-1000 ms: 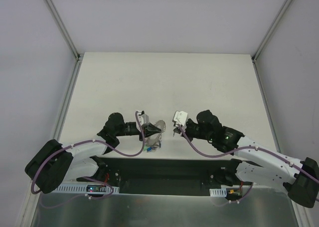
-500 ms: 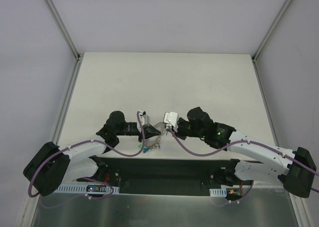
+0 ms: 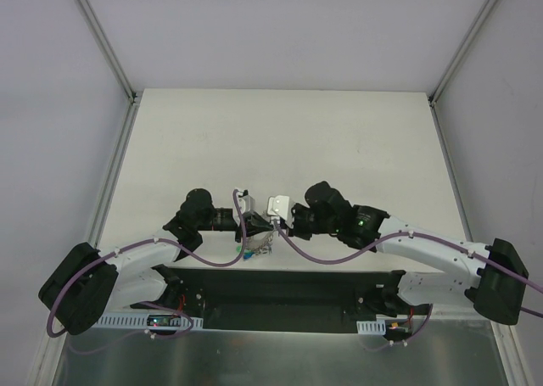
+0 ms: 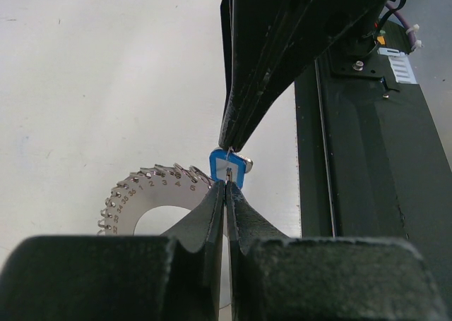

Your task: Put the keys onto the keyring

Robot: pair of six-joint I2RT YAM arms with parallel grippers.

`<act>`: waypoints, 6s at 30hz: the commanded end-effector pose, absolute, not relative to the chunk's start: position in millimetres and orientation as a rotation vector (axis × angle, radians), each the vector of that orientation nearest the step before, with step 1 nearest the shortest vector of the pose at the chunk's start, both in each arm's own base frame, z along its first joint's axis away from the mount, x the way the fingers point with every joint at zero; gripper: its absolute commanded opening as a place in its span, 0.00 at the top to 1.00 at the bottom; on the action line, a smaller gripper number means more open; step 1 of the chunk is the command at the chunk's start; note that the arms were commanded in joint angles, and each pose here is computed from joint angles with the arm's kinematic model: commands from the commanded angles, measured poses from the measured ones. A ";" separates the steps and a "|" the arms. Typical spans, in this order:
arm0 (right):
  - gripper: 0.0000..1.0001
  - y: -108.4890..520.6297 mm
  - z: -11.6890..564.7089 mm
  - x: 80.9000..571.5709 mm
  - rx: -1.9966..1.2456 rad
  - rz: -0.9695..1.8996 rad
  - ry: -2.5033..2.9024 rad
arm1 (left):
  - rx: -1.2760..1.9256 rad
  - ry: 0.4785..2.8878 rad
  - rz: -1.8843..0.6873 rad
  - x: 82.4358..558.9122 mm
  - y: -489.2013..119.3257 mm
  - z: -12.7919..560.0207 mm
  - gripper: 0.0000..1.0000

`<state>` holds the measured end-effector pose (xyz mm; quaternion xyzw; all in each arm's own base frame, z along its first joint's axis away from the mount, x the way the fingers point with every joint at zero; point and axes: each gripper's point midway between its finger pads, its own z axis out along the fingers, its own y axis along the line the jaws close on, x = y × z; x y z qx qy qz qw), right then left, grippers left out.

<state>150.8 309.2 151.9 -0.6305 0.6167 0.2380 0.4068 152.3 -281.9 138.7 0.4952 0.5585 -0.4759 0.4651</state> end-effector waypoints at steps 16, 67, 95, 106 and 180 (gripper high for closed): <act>0.99 324.0 166.3 146.8 -1.622 0.639 1.494 | 1.240 1.236 -1.168 154.5 -287.4 169.3 1.00; 0.99 332.5 166.8 143.0 -1.605 0.692 1.454 | 1.246 1.183 -1.213 147.1 -289.1 173.6 1.00; 0.99 292.0 138.1 172.5 -1.378 0.521 1.662 | 0.821 1.466 -1.242 190.7 -291.3 131.4 1.00; 0.99 254.0 139.8 195.6 -1.221 0.426 1.716 | 0.839 1.633 -1.195 225.4 -311.9 93.8 1.00; 0.99 245.3 136.7 195.3 -1.169 0.423 1.744 | 0.825 2.129 -0.720 236.7 -290.3 31.3 0.96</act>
